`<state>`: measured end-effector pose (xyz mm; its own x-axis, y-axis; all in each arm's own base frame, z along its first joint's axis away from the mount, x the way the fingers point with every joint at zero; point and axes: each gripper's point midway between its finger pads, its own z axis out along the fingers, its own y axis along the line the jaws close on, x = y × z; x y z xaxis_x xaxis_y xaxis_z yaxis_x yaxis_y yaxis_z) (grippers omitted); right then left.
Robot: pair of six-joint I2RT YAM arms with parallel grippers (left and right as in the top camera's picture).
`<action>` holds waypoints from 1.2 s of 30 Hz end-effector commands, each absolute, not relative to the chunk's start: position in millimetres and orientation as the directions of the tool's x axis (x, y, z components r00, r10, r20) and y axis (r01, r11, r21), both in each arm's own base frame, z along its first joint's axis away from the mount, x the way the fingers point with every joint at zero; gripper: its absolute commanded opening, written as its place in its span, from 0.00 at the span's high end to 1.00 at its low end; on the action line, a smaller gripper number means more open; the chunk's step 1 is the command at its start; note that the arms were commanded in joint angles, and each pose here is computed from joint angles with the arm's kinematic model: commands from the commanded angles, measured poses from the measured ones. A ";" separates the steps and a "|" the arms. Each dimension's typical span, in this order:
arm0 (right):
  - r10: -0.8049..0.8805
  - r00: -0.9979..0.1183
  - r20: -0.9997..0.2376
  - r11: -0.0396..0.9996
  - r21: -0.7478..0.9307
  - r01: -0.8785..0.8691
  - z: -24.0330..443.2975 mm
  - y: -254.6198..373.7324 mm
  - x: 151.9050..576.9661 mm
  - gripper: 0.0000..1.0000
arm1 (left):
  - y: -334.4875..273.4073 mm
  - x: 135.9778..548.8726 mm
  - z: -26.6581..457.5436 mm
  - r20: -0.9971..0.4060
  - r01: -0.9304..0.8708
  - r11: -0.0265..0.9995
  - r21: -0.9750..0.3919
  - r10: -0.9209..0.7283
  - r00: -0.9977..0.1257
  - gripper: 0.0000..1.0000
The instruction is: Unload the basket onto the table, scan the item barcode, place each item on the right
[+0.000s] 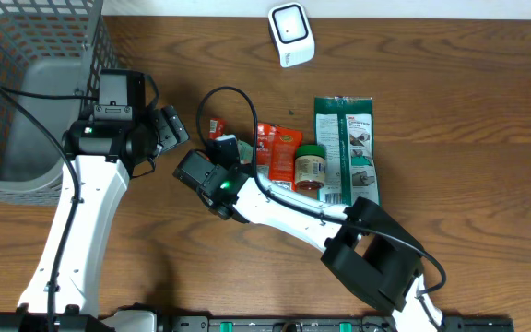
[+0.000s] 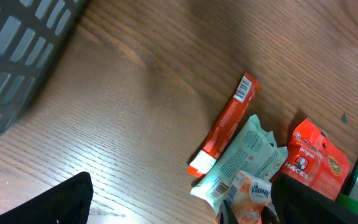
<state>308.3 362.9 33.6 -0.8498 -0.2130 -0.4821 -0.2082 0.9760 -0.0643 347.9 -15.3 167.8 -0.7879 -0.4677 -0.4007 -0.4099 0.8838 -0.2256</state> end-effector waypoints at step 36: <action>-0.099 -0.940 -0.327 0.858 0.450 -0.247 179.8 206.0 366.0 0.99 | -12.2 349.0 170.6 -0.412 -0.403 0.891 -0.211 -0.455 -0.789 0.08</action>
